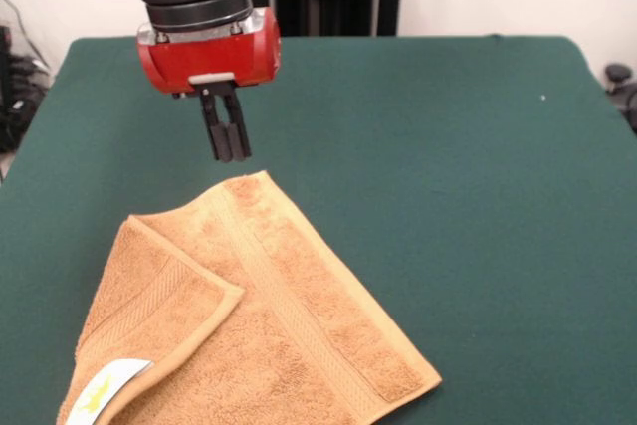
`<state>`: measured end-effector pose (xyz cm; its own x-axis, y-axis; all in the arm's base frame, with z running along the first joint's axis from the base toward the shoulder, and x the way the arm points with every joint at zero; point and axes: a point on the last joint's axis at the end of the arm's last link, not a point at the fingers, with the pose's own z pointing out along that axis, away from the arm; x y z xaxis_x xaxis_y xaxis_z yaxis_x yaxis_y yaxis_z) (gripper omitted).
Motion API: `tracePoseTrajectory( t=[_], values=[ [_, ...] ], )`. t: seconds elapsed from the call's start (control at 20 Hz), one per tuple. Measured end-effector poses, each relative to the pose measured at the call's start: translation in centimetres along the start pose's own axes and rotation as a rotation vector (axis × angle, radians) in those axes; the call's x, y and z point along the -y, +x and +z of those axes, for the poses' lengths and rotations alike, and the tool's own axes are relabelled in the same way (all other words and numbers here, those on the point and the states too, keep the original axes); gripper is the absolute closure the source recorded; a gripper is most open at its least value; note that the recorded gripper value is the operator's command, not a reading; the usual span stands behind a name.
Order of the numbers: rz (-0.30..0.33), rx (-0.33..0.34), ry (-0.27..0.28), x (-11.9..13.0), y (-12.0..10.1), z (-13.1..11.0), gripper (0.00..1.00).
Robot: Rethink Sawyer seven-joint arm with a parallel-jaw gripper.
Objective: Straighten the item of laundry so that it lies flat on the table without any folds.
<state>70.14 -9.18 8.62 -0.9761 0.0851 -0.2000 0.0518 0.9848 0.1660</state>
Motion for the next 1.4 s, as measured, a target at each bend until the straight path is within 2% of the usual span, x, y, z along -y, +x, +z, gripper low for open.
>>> tracePoseTrajectory(
  t=[0.65, 0.85, 1.1, 1.4],
  values=[
    [-0.018, -0.021, -0.002, -0.5, 1.2, 0.5, 1.0],
    [-0.058, -0.025, 0.011, -1.2, 1.8, 1.4, 1.0],
    [-0.142, 0.009, 0.027, -2.2, 2.8, 3.7, 1.0],
    [-0.19, 0.036, 0.028, -2.6, 3.8, 5.6, 1.0]
  ],
)
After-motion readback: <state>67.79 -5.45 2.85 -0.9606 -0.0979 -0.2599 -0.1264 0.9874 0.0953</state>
